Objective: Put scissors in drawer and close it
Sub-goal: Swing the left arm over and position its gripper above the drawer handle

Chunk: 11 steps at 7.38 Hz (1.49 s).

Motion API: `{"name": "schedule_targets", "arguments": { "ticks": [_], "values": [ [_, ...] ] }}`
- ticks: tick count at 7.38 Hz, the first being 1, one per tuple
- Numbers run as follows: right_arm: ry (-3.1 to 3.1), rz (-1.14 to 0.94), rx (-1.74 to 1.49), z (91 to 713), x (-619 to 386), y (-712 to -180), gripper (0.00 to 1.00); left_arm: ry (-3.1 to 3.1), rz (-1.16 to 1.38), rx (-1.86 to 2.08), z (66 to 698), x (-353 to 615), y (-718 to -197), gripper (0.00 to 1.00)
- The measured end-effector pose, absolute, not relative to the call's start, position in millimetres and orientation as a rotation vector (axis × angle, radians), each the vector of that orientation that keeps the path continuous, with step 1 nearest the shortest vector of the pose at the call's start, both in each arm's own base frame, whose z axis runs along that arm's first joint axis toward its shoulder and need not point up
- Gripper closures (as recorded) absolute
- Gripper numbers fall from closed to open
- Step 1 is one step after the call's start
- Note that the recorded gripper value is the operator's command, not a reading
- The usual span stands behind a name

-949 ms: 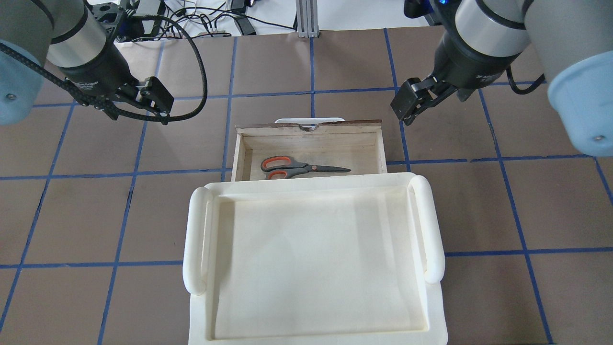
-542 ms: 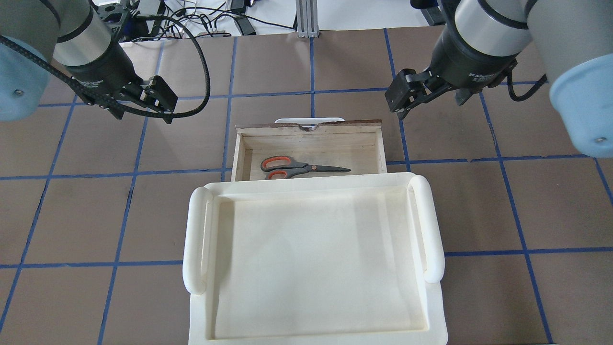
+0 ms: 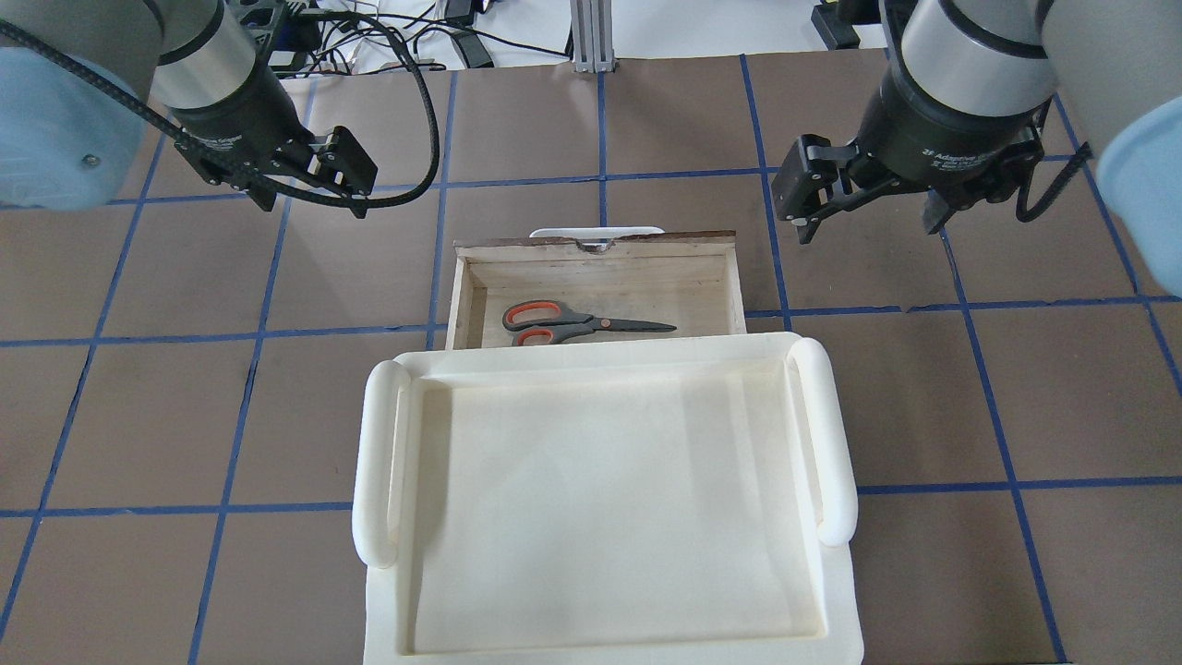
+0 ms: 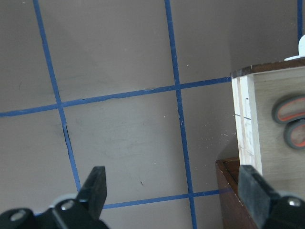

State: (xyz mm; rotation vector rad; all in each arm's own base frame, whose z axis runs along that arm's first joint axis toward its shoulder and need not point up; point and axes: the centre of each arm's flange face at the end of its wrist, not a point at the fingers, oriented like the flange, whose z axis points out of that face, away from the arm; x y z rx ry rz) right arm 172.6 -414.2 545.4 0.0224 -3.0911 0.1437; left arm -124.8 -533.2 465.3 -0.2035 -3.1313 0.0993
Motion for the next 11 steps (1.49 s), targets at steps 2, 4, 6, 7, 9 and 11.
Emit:
{"name": "schedule_targets", "arguments": {
  "ticks": [2, 4, 6, 7, 9, 11],
  "values": [
    [-3.081, 0.106, 0.018, 545, 173, -410, 0.00, -3.122, 0.150, -0.142, 451, -154, -554, 0.00],
    [-3.079, 0.100, 0.024, 544, 173, -409, 0.00, -3.093, 0.216, -0.058, 425, -191, -575, 0.00],
    [-3.070, 0.098, 0.021, 542, 172, -410, 0.00, -3.084, 0.232, 0.019, 397, -224, -596, 0.00],
    [-3.067, 0.097, 0.024, 542, 172, -410, 0.00, -3.082, 0.226, 0.055, 384, -236, -607, 0.00],
    [-3.066, 0.092, 0.031, 541, 172, -411, 0.00, -3.074, 0.220, 0.132, 353, -260, -625, 0.00],
    [-3.067, 0.087, 0.036, 540, 172, -411, 0.00, -3.076, 0.197, 0.169, 314, -274, -638, 0.00]
  ]
}}
